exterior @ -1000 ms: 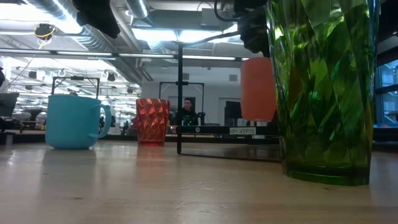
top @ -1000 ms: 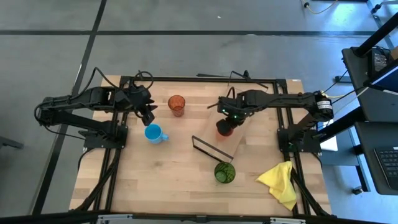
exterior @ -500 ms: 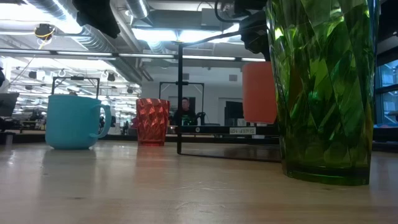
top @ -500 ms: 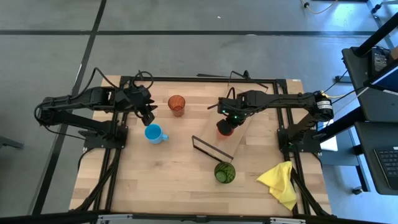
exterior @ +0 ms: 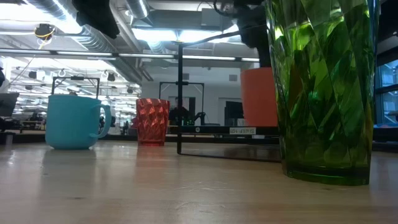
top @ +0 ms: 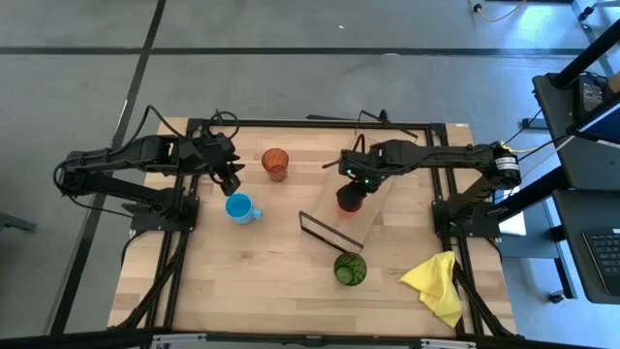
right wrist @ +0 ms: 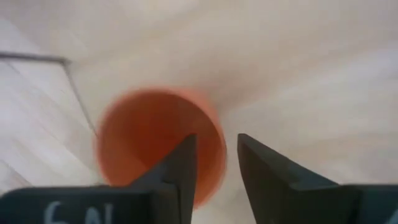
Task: Stack small to large cups/mugs on shelf
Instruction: Put the blue mug on the shelf
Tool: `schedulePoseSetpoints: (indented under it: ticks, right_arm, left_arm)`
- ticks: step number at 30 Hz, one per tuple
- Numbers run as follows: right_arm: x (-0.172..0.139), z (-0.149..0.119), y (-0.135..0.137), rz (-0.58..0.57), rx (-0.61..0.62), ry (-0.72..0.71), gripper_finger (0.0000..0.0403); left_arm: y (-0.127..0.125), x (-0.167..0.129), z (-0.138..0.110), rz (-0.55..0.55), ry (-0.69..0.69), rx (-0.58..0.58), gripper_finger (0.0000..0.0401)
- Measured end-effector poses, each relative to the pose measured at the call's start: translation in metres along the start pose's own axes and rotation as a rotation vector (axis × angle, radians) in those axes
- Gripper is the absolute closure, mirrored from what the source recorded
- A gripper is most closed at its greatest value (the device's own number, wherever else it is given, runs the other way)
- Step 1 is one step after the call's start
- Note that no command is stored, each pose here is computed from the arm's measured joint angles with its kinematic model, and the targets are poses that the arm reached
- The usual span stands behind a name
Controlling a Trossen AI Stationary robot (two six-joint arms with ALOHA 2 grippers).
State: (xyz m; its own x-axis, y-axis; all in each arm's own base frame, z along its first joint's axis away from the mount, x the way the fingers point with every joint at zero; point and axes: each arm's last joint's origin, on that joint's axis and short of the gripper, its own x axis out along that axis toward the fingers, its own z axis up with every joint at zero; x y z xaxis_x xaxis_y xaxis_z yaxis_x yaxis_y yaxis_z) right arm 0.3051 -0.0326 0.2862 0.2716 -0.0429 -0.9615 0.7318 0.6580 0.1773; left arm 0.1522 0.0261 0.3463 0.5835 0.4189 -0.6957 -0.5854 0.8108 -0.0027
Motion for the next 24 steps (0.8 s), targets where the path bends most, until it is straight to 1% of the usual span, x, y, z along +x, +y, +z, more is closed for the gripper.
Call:
schedulePoseSetpoints:
  ticks: [6, 11, 14, 19, 22, 24]
  right_arm:
    - [-0.039, 0.016, 0.008, -0.007, -0.075, -0.201, 0.0285]
    - [-0.072, 0.030, 0.013, 0.026, -0.126, -0.347, 0.0285]
    - [-0.093, 0.039, 0.015, 0.073, -0.145, -0.429, 0.0285]
    - [-0.129, 0.050, 0.015, 0.142, -0.173, -0.568, 0.0286]
    - [-0.148, 0.053, 0.014, 0.163, -0.185, -0.625, 0.0286]
    - [-0.155, 0.055, 0.012, 0.170, -0.183, -0.648, 0.0286]
  left_arm:
    - [0.000, 0.000, 0.000, -0.005, 0.001, 0.000, 0.0274]
    - [-0.001, 0.000, 0.000, -0.019, 0.008, 0.006, 0.0274]
    - [-0.001, 0.000, -0.001, -0.042, 0.025, 0.049, 0.0274]
    - [0.002, -0.001, -0.013, -0.054, 0.161, 0.100, 0.0274]
    - [0.005, -0.002, -0.021, -0.048, 0.251, 0.100, 0.0274]
    - [0.006, 0.001, -0.027, -0.044, 0.287, 0.100, 0.0274]
